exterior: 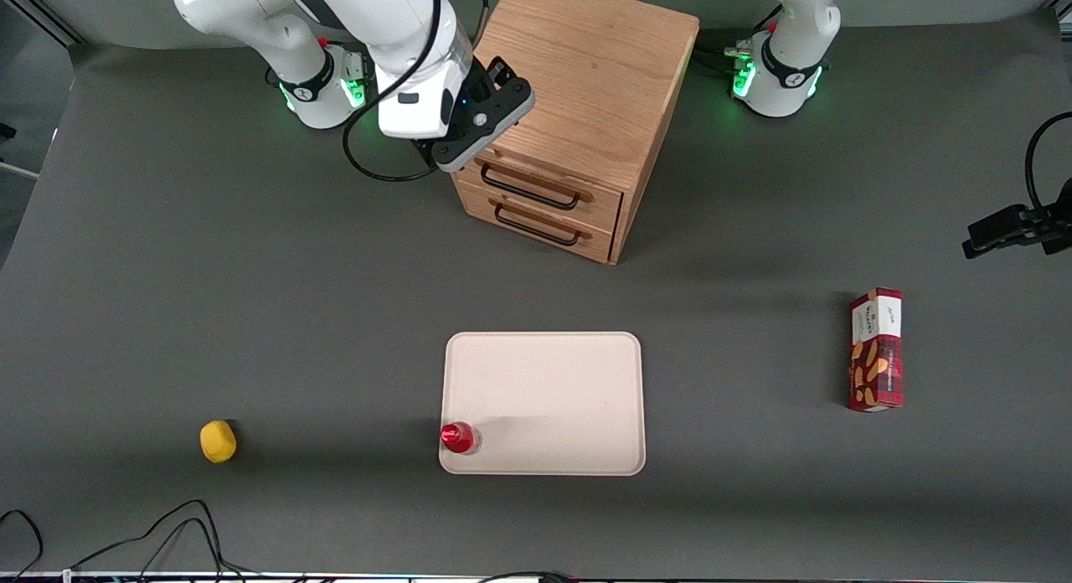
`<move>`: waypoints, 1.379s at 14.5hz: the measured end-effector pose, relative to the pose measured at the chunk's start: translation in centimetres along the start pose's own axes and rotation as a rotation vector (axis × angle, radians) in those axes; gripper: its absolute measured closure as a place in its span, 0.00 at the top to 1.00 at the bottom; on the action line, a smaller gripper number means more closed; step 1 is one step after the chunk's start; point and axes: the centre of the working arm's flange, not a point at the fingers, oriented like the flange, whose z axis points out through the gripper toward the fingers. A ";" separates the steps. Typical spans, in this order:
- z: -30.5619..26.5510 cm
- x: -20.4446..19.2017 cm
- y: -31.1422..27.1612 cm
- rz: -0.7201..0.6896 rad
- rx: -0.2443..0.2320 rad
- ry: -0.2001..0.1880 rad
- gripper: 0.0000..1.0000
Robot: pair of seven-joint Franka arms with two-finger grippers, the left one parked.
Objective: Open upper drawer
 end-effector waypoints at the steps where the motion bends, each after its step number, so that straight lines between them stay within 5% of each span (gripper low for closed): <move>1: 0.1 0.0 0.0 -0.021 0.000 -0.001 1.00; 9: 6.0 2.5 2.4 -0.320 0.027 -0.085 1.00; 20: 15.9 5.2 3.1 -0.410 0.082 -0.170 1.00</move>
